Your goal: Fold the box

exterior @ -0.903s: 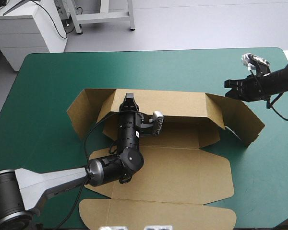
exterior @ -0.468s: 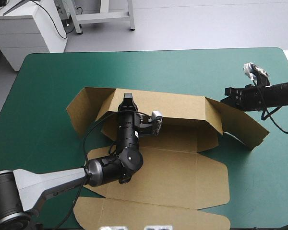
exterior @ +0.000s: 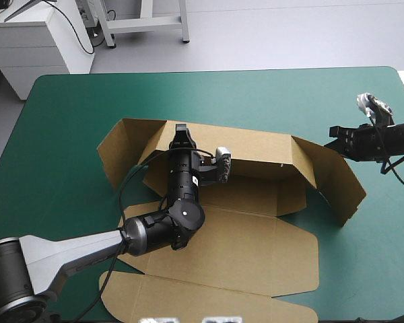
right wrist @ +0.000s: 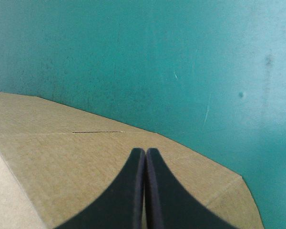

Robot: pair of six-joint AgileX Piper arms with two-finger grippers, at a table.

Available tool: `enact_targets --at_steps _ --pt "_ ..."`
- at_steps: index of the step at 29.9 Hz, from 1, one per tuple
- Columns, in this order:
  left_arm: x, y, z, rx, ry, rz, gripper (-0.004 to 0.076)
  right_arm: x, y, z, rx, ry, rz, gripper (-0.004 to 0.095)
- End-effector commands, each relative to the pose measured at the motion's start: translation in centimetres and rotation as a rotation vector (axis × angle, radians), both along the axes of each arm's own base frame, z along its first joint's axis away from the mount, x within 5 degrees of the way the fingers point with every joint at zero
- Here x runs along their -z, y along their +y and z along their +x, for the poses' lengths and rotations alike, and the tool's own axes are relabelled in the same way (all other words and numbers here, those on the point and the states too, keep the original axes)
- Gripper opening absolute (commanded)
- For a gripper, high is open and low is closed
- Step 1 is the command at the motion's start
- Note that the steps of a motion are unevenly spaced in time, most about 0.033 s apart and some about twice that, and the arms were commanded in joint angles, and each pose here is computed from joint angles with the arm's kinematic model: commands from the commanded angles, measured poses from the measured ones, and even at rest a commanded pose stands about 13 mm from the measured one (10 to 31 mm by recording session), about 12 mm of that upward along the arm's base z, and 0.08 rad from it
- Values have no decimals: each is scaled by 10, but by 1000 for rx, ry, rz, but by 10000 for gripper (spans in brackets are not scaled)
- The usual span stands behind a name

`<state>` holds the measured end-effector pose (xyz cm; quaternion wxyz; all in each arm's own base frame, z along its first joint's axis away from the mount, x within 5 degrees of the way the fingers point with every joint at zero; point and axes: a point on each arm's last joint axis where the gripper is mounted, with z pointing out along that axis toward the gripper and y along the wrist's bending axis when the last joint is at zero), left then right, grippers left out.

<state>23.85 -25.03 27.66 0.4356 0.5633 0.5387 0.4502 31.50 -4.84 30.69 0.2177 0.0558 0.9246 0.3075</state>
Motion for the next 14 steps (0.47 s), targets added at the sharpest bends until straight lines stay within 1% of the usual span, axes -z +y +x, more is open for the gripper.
enact_targets --at_steps 1,4,7,9,14 --pt "-31 4 1 -27 -86 -62 -8 -16 5 -10 -46 -19 21 -20" --pt "-31 3 1 -17 -81 -65 -8 -11 6 -14 -46 -3 31 -20" --pt "-29 2 1 -13 -56 -79 -8 3 9 -21 -46 25 45 -20" --pt "-28 2 1 -17 -48 -83 -8 11 12 -26 -46 28 66 -20" --pt "-28 2 1 -15 -49 -64 -8 12 22 -43 -66 -29 123 -20"
